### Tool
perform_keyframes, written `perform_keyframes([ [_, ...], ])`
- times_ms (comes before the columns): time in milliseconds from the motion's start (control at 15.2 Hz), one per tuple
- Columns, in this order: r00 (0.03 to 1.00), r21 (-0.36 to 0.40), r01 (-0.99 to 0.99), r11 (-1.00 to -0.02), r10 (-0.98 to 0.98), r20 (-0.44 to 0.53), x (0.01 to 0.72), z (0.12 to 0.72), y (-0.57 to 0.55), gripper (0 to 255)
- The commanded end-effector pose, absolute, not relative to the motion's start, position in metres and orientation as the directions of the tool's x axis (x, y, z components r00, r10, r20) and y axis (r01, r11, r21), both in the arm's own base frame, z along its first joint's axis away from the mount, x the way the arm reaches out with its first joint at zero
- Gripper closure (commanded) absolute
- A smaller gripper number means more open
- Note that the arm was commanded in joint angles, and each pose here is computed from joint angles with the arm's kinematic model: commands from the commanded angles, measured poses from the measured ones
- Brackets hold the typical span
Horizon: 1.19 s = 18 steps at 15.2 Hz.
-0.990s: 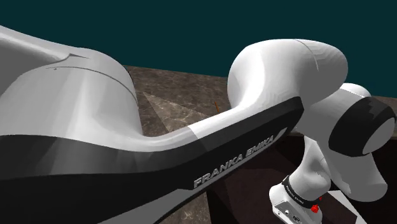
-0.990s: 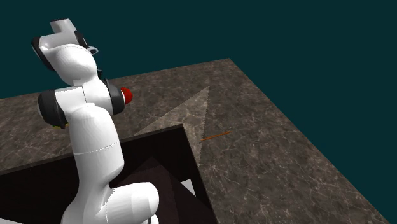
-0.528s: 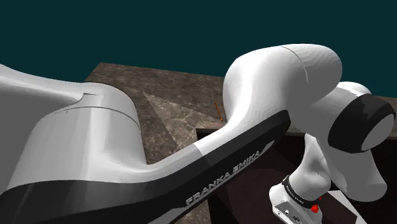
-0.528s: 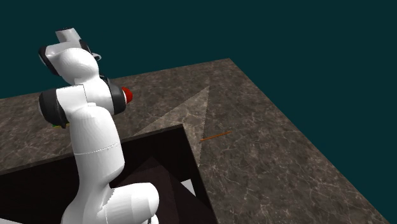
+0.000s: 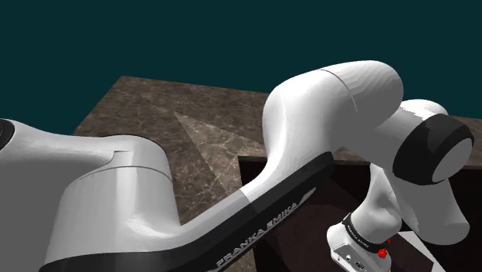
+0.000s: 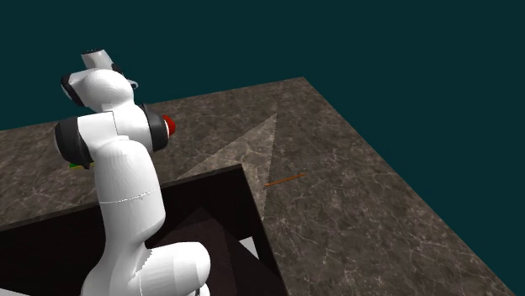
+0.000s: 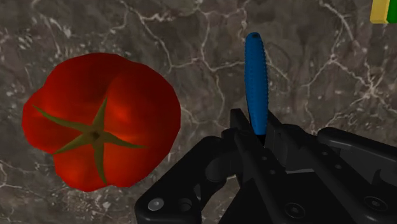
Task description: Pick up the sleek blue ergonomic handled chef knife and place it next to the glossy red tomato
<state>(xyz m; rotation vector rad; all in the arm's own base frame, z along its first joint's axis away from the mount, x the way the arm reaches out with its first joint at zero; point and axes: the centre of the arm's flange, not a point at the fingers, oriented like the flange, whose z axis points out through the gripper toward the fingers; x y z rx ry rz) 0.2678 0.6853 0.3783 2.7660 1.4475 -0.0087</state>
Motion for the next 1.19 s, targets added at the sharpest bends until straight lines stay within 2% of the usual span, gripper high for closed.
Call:
perform_keyframes([
  [0, 0.57, 0.015, 0.822, -0.57, 0.821, -0.013, 0.268, 0.368, 0.687, 255],
  [462, 0.57, 0.015, 0.822, -0.57, 0.821, -0.013, 0.268, 0.33, 0.687, 255],
  [924, 0.57, 0.015, 0.822, -0.57, 0.821, -0.013, 0.268, 0.33, 0.687, 255],
  [990, 0.57, 0.015, 0.822, -0.57, 0.821, -0.013, 0.268, 0.33, 0.687, 0],
  [1122, 0.57, 0.015, 0.822, -0.57, 0.821, -0.013, 0.268, 0.33, 0.687, 0],
])
